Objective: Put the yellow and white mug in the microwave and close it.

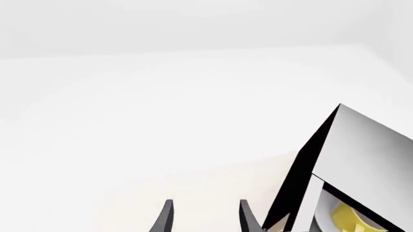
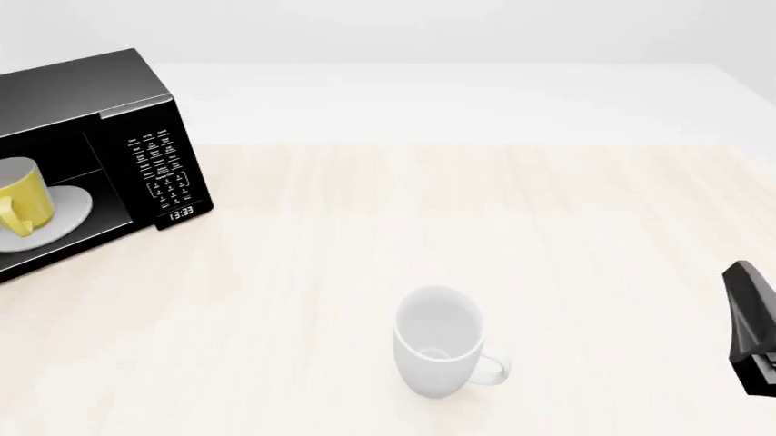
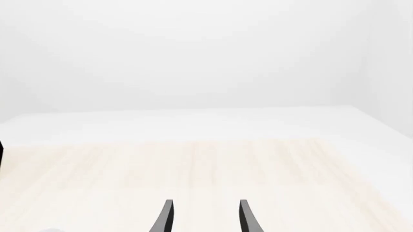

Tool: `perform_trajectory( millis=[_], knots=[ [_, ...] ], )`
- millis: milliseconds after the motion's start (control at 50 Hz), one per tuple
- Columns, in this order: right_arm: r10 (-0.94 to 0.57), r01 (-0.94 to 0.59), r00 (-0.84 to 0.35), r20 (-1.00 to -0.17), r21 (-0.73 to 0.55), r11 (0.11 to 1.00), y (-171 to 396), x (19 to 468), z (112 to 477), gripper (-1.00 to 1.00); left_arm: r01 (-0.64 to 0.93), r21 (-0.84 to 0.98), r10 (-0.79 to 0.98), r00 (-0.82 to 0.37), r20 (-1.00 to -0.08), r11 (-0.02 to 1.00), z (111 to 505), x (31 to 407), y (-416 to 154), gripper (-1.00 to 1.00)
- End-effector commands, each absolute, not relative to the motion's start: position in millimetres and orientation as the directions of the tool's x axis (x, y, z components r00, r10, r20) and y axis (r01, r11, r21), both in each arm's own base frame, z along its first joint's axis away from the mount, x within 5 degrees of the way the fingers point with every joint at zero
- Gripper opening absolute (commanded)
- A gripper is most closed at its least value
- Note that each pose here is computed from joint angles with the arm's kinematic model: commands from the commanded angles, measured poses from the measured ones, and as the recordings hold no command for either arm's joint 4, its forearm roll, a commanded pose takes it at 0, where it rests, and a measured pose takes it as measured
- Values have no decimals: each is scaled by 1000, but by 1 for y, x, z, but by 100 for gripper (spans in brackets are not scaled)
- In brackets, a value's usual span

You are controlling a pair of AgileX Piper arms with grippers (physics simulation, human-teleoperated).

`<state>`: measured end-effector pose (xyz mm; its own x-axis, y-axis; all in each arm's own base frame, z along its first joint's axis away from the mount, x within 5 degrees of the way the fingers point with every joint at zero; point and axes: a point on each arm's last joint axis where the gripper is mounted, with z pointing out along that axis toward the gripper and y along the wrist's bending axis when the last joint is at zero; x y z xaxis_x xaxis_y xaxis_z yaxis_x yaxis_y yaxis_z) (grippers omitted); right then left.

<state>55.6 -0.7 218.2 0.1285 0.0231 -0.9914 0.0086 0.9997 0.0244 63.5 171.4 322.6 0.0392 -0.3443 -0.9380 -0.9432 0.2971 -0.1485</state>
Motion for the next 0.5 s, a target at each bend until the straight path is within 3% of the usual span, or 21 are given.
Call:
perform_trajectory(
  millis=[20,500],
  knots=[
    [23,9,128,-991,25,1000,-1,56,218,100,-960,-131,-369,31,-929,249,311,58,185,100],
    [23,9,128,-991,24,1000,-1,56,218,100,-975,-73,-440,-27,-897,208,275,52,208,100]
  ],
)
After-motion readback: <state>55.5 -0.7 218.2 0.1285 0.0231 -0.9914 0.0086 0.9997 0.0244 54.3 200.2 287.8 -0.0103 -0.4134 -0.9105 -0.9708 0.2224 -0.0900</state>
